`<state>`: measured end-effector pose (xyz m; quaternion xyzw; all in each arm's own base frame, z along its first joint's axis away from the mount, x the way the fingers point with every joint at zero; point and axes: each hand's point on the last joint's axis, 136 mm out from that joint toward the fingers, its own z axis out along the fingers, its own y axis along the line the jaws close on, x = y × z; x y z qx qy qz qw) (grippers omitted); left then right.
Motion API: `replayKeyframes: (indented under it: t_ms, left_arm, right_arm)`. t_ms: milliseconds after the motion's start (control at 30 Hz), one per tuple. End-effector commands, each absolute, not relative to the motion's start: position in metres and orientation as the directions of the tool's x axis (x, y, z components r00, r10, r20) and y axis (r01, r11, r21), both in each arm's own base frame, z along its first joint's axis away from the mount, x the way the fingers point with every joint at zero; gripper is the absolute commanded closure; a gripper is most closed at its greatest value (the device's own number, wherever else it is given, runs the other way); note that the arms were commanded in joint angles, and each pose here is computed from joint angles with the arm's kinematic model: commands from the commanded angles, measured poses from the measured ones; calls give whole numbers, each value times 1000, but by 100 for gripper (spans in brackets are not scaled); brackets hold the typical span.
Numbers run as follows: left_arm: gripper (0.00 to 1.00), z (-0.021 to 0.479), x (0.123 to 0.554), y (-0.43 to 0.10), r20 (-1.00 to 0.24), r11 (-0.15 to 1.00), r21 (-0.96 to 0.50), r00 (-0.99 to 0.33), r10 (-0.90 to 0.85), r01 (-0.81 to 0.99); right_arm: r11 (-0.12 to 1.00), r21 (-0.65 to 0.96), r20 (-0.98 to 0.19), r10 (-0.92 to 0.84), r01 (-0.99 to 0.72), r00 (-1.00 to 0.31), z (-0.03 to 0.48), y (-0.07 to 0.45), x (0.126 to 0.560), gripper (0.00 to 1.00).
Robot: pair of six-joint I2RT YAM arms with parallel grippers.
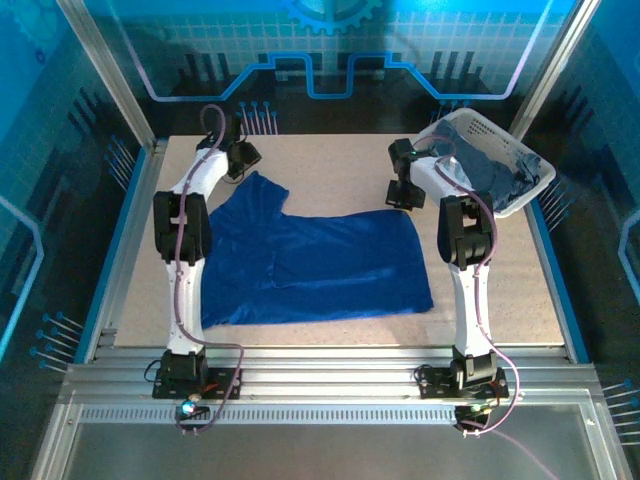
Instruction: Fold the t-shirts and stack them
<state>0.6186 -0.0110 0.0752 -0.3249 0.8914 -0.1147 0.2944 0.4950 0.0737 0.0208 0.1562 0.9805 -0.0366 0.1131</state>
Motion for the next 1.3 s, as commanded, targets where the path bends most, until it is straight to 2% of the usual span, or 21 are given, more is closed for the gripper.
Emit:
replayKeyframes:
  t_ms: [0, 233, 333, 700, 767, 900, 1000, 1100, 1267]
  left_arm:
    - [45, 53, 608, 1, -419, 781, -279, -661, -623, -559]
    - [45, 38, 617, -11, -424, 837, -223, -724, -544, -499]
    - [46, 24, 611, -12, -389, 841, -183, -748, -538, -510]
    - [55, 13, 604, -21, -367, 878, -142, -800, -476, -457]
    - [60, 11, 602, -24, -362, 886, -130, -810, -460, -445]
    - [85, 10, 598, -22, -359, 884, -113, -811, -462, -453]
    - [100, 19, 598, -17, -382, 880, -92, -800, -463, -465]
    - [100, 46, 602, -9, -441, 877, -72, -774, -455, -474]
    - [100, 112, 596, -10, -535, 872, -141, -705, -466, -470]
  right_arm:
    - [951, -83, -202, 276, 297, -940, 20, 70, 485, 98]
    - [952, -55, -205, 284, 301, -937, 23, 76, 485, 99]
    - [953, -45, -203, 286, 301, -937, 22, 79, 485, 99]
    - [954, -33, -194, 285, 297, -939, 20, 81, 483, 99]
    - [954, -32, -192, 287, 298, -938, 20, 80, 484, 99]
    - [955, -28, -191, 286, 297, -939, 19, 82, 484, 99]
    - [955, -28, -190, 286, 296, -939, 19, 81, 484, 100]
    - [956, -22, -199, 282, 291, -939, 21, 82, 485, 100]
    - [962, 1, -244, 264, 272, -933, 40, 83, 489, 100]
